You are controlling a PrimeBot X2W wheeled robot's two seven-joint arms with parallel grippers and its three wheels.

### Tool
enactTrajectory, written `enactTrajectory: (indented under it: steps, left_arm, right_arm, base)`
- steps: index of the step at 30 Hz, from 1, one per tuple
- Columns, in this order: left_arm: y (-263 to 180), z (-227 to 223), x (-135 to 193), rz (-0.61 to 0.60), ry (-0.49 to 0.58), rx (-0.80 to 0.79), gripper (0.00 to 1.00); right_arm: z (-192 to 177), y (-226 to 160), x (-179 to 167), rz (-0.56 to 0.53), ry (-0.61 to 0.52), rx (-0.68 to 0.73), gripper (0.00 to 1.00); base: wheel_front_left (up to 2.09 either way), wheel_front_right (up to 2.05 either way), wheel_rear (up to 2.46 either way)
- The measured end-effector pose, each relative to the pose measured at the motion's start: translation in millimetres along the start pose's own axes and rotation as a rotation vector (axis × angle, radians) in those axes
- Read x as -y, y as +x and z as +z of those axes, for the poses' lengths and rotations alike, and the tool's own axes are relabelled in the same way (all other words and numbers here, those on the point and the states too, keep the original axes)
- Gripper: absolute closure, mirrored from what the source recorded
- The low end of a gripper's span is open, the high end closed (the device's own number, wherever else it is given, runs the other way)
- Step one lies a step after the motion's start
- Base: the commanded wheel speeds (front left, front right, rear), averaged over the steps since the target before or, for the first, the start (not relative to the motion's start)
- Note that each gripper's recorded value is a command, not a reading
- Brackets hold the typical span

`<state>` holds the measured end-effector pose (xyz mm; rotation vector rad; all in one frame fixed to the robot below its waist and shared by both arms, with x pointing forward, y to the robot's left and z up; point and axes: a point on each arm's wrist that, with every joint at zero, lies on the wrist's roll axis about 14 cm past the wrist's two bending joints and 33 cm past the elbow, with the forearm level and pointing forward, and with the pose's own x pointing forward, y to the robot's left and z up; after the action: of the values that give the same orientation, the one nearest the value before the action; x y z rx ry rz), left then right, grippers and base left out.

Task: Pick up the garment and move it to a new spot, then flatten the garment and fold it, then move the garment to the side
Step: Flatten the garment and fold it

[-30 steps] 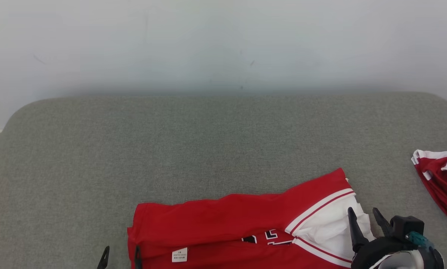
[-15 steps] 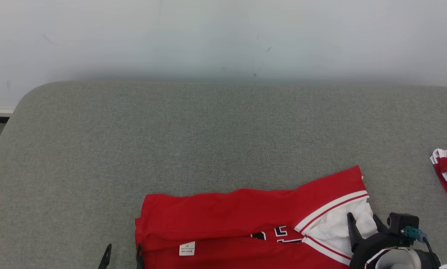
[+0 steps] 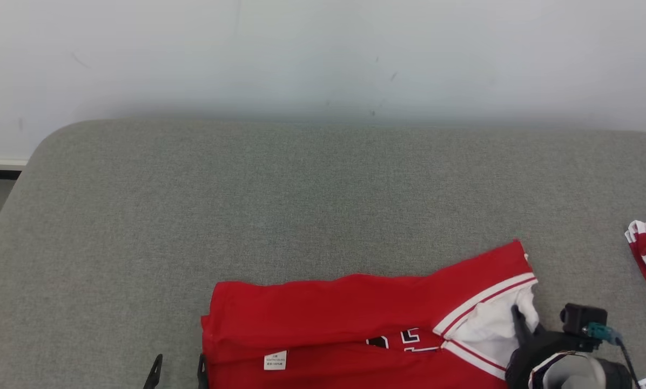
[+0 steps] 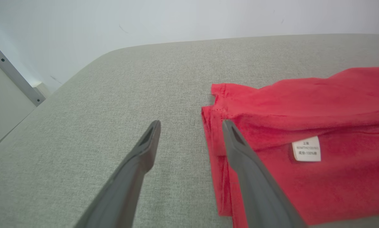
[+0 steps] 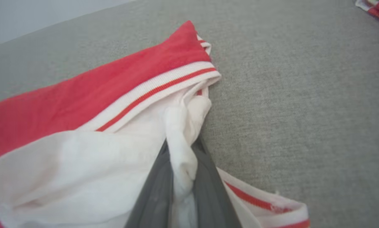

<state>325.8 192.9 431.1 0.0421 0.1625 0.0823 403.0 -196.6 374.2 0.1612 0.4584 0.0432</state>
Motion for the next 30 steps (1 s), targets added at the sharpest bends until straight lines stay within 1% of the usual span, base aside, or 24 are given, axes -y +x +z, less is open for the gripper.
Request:
enactTrajectory:
  steps: [4, 7, 9, 11, 14, 18, 21, 25, 30]
  left_arm:
    - [-0.4, 0.5, -1.0, 0.003, 0.0, 0.002, 0.0]
    - [-0.3, 0.4, 0.1, -0.001, 0.0, 0.002, 0.0]
    - [0.1, 0.1, 1.8, -0.007, -0.001, 0.001, 0.0]
    - [0.2, 0.4, 4.2, -0.015, -0.002, 0.002, 0.0]
    - [-0.7, -0.3, 6.8, -0.022, -0.006, 0.0, 0.0]
    - [0.4, 1.0, 11.9, -0.038, -0.007, 0.004, 0.0]
    - [1.4, 2.5, 17.2, -0.054, -0.013, 0.008, 0.0]
    - [1.7, 5.1, 24.3, -0.077, -0.013, 0.016, 0.0]
    - [-0.2, 5.4, 27.5, -0.09, -0.017, 0.018, 0.0]
  right_arm:
    - [20.1, -0.1, 28.7, -0.07, 0.005, 0.053, 1.0]
    - [46.6, -2.3, 44.5, -0.106, 0.013, 0.137, 1.0]
    - [65.5, -5.1, 51.9, -0.123, 0.009, 0.202, 1.0]
    - [73.2, -10.0, 52.6, -0.131, 0.01, 0.244, 1.0]
    - [70.0, -16.7, 37.0, -0.104, 0.012, 0.271, 1.0]
    - [78.3, -23.6, 8.9, -0.035, -0.005, 0.325, 1.0]
    - [75.6, -30.1, -12.1, 0.023, -0.009, 0.339, 1.0]
    - [68.2, -37.3, -46.7, 0.123, -0.003, 0.337, 1.0]
    - [54.6, -41.6, -98.9, 0.274, 0.009, 0.302, 1.0]
  base:
    - [0.0, 0.0, 0.0]
    - [0.0, 0.0, 0.0]
    - [0.0, 0.0, 0.0]
    - [0.0, 0.0, 0.0]
    - [0.0, 0.0, 0.0]
    - [0.0, 0.0, 0.0]
    - [0.0, 0.0, 0.0]
    - [0.0, 0.0, 0.0]
    - [0.0, 0.0, 0.0]
